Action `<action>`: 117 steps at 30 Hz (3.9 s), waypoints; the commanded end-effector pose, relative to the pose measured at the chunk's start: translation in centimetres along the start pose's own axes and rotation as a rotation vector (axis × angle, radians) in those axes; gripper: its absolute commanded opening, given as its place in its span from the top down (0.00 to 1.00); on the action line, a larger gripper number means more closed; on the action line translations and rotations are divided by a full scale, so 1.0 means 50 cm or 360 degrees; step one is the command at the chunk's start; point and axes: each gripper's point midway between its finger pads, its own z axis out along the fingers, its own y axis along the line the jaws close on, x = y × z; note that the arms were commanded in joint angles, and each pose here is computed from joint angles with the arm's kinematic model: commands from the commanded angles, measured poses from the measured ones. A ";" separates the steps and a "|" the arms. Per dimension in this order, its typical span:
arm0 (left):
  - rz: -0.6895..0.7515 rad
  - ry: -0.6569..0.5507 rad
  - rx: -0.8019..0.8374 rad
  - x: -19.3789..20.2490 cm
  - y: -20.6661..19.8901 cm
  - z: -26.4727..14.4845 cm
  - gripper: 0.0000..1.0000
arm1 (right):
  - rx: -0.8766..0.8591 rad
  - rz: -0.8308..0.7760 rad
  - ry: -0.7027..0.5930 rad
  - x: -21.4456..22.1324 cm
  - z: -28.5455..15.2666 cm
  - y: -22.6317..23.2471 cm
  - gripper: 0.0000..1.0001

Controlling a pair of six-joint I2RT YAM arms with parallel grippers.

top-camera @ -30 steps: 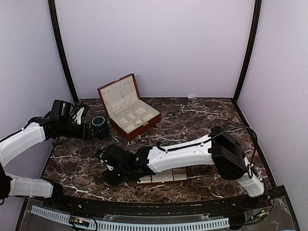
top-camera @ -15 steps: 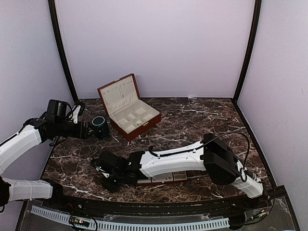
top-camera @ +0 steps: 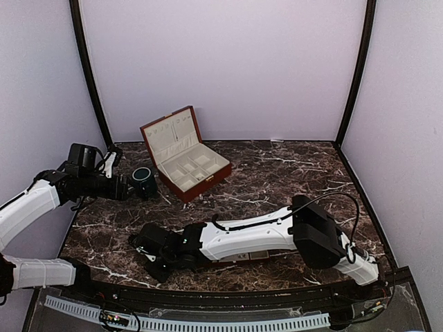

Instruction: Organize the mixed jewelry

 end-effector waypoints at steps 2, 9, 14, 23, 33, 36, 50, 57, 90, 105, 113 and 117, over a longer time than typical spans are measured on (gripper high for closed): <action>0.0010 0.0028 -0.0035 0.012 0.010 0.001 0.31 | 0.0038 -0.0029 -0.0008 0.000 0.016 -0.001 0.76; 0.0010 0.0032 -0.0040 0.013 0.012 0.002 0.31 | 0.0037 -0.0049 -0.0007 0.000 0.024 -0.001 0.82; 0.0010 0.0036 -0.0042 0.014 0.013 0.004 0.31 | 0.0048 -0.0048 -0.0002 0.002 0.028 -0.004 0.86; 0.0009 0.0038 -0.0042 0.014 0.012 0.003 0.31 | 0.0069 -0.0043 -0.0031 -0.005 0.023 -0.008 1.00; -0.0007 -0.0109 0.0023 -0.016 -0.010 -0.030 0.31 | 0.0145 0.0087 -0.0298 -0.079 -0.059 -0.050 1.00; -0.0051 -0.0206 0.0141 -0.029 -0.037 -0.048 0.31 | 0.0173 0.0161 -0.0440 -0.113 -0.122 -0.082 1.00; -0.0026 -0.0070 0.0985 0.042 -0.280 -0.051 0.40 | 0.0309 0.0548 -0.0631 -0.109 -0.325 -0.285 1.00; 0.0162 0.0066 0.1095 0.059 -0.355 -0.024 0.38 | 0.0294 0.0554 -0.0587 -0.086 -0.358 -0.291 1.00; 0.0300 0.0227 0.1071 0.097 -0.419 0.061 0.91 | 0.0100 0.0572 -0.0560 -0.095 -0.345 -0.251 1.00; 0.0183 0.0165 0.1120 0.098 -0.420 0.052 1.00 | 0.0062 0.0644 -0.0633 -0.102 -0.389 -0.269 0.85; 0.0054 0.0032 0.1205 0.068 -0.429 0.013 1.00 | -0.0023 0.0694 -0.0787 -0.116 -0.466 -0.278 0.58; 0.0024 -0.0026 0.1333 0.050 -0.448 -0.024 1.00 | -0.0221 0.0724 -0.0948 -0.126 -0.515 -0.265 0.52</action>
